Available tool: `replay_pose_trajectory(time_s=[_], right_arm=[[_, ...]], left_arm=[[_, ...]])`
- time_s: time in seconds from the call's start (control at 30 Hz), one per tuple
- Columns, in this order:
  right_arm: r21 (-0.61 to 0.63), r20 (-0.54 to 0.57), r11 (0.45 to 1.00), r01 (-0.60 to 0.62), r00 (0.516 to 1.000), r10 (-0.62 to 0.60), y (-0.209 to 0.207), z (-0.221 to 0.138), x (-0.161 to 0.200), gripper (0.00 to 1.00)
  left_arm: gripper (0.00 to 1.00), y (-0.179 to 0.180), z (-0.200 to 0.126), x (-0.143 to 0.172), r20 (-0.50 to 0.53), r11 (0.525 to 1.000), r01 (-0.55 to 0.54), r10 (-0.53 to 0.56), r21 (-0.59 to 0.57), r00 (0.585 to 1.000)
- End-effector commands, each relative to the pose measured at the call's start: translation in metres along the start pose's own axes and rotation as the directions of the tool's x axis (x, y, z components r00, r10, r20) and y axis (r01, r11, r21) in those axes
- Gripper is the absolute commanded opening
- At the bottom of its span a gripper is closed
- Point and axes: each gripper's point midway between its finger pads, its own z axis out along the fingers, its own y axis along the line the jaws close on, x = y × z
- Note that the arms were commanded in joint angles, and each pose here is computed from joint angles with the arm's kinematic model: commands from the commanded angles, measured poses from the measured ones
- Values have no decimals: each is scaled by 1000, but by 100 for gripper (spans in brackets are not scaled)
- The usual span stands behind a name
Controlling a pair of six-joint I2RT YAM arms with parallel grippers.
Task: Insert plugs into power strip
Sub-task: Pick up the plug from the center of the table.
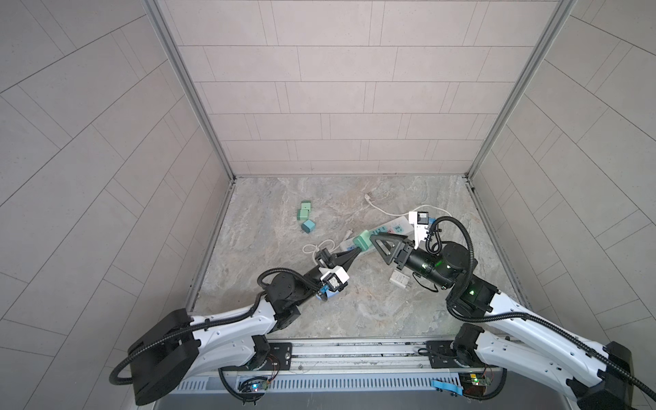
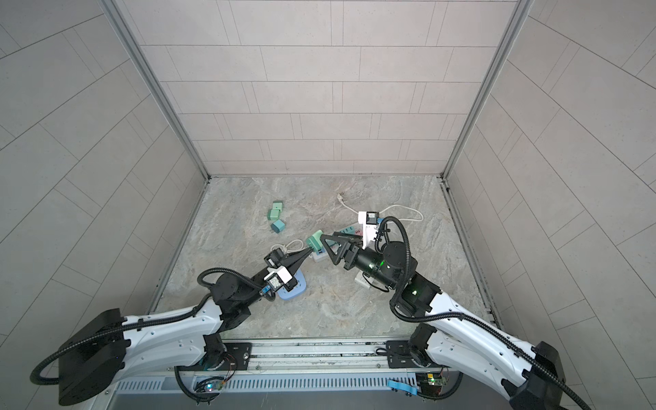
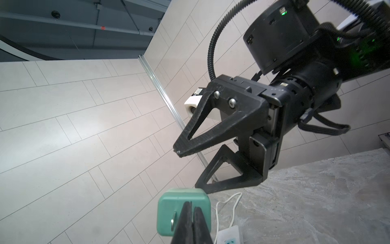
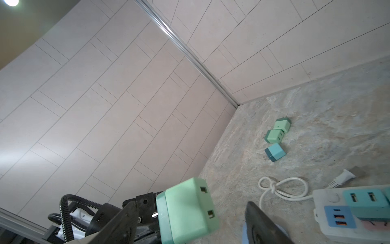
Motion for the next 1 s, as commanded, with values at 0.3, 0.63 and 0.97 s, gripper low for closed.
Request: replay_pose_trajectory(time_s=[0.3,0.63,0.97], right_arm=[[-226,24,971,-84,996,92,61,12,-10,77],[-195,95,972,-131,984,152,53,6,-22,47],[-159,85,976,-152,982,167,44,16,-17,16]], left_arm=[[0,22,15,-43,144,999,-13,20,-48,989],[0,20,8,-44,149,999,-3,9,-42,989],[21,16,11,-46,162,1000,6,-4,-17,987]])
